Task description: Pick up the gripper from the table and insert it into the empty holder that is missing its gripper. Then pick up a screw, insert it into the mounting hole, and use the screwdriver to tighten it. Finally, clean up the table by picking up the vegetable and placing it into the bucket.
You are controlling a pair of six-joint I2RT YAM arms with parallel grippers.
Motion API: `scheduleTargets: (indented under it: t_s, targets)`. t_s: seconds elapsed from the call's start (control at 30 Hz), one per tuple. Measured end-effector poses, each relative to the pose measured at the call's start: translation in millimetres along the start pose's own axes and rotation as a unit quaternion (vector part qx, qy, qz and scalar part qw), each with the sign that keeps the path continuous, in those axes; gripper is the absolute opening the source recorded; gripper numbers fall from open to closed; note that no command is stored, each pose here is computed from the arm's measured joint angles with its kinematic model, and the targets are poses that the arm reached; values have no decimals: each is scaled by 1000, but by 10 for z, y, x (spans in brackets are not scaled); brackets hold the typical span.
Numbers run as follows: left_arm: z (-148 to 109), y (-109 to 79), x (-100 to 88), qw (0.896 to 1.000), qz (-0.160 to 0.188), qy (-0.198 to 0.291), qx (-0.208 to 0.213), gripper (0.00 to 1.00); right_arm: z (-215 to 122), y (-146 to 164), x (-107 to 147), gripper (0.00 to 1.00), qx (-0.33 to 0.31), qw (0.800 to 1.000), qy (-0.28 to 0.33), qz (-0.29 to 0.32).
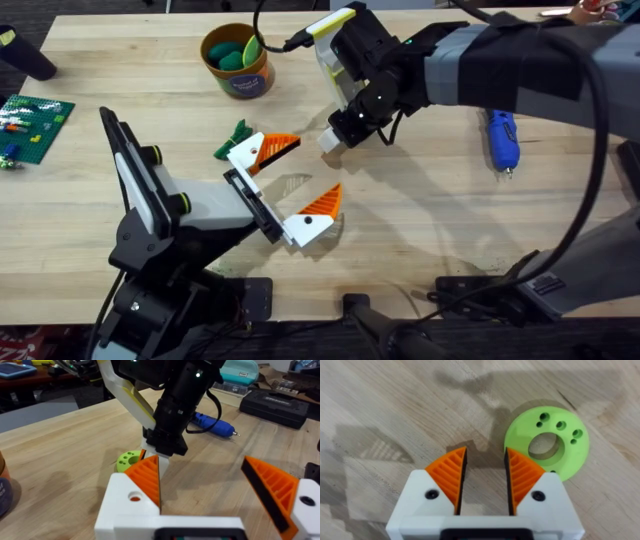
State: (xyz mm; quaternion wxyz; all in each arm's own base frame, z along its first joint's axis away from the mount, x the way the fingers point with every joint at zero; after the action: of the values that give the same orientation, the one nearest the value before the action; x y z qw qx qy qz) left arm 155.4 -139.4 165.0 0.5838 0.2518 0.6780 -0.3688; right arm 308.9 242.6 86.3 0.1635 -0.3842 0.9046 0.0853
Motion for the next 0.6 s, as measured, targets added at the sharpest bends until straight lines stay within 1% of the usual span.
scheduleTargets:
  t_s: [0.3,0.6]
  targets:
    - [0,0,-7,1000,0,-1,0,986,3,12,79,454,-3,1000,19,2]
    - [0,-1,-7,1000,0,-1,0,986,3,14,84,454,-3,1000,20,2]
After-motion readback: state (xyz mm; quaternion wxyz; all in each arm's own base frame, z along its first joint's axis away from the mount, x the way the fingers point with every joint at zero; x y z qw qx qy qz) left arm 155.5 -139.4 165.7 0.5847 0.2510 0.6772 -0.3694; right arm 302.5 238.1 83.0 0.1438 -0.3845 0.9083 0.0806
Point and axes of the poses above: each hand's point on the last joint's axis, 136 mm out from that joint toward the fingers, its own z axis out along the fingers, its own y axis along the line the jaws close on, x = y × z, the point moved 3 cm from there along -z, back along the fingers, and after that the axes turned 7 degrees about -z, right-handed, at the moved point
